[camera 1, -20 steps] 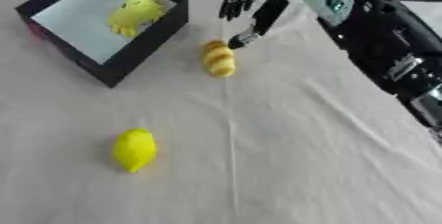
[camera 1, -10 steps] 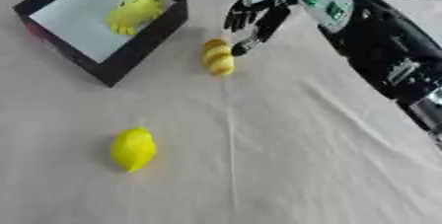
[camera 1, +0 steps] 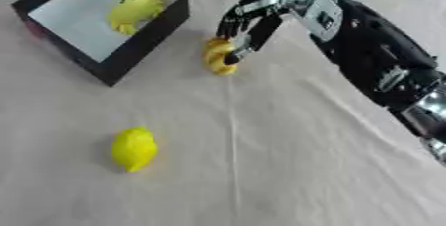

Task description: Pick up objects on the table and place them in the box.

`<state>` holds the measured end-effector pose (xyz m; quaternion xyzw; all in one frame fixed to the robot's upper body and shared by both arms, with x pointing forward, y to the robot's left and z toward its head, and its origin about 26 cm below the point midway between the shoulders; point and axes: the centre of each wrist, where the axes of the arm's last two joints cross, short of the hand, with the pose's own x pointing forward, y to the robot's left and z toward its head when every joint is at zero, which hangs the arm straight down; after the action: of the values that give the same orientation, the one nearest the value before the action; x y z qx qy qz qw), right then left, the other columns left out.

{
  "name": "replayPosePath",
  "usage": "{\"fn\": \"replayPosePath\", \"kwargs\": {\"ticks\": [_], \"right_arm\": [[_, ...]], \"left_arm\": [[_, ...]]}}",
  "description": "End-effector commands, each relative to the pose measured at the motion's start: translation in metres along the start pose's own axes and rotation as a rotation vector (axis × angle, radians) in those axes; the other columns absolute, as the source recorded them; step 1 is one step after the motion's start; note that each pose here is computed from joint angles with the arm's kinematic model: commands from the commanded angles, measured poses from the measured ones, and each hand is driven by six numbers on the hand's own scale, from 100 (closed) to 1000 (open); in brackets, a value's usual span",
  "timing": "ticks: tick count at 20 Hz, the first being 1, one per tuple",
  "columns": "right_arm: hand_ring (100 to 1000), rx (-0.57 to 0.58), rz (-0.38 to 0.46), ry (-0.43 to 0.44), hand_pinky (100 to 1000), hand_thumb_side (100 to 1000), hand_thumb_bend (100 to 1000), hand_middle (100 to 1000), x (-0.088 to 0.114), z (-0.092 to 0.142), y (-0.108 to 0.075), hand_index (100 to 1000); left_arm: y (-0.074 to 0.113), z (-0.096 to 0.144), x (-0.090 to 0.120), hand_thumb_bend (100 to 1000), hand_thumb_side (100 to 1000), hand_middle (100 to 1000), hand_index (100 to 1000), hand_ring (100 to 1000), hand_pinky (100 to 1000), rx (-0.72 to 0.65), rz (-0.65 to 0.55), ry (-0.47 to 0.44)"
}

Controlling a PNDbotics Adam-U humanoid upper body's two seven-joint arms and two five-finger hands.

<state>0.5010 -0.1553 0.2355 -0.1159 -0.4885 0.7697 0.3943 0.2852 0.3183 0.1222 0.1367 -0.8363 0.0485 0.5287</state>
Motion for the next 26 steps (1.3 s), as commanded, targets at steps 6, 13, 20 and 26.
{"fn": "replayPosePath", "kwargs": {"ticks": [6, 13, 20, 26], "right_arm": [[857, -0.021, 0.094, 0.066, 873, 540, 529, 801, 0.003, -0.007, 0.000, 884], [832, -0.062, 0.171, 0.102, 855, 402, 483, 775, 0.004, -0.014, 0.006, 880], [768, -0.085, 0.162, 0.100, 815, 118, 409, 692, 0.001, -0.022, 0.014, 824], [710, -0.155, 0.132, 0.106, 772, 100, 395, 616, 0.001, -0.029, 0.019, 776]], "left_arm": [[-0.001, -0.003, 0.006, 146, 864, 778, 783, 771, 881, -0.010, -0.001, -0.025], [-0.002, -0.004, 0.006, 147, 865, 778, 783, 772, 882, -0.014, 0.004, -0.027], [-0.003, -0.004, 0.006, 148, 867, 778, 783, 772, 883, -0.016, 0.008, -0.026], [-0.005, -0.004, 0.006, 150, 867, 778, 781, 773, 883, -0.021, 0.012, -0.027]]}}
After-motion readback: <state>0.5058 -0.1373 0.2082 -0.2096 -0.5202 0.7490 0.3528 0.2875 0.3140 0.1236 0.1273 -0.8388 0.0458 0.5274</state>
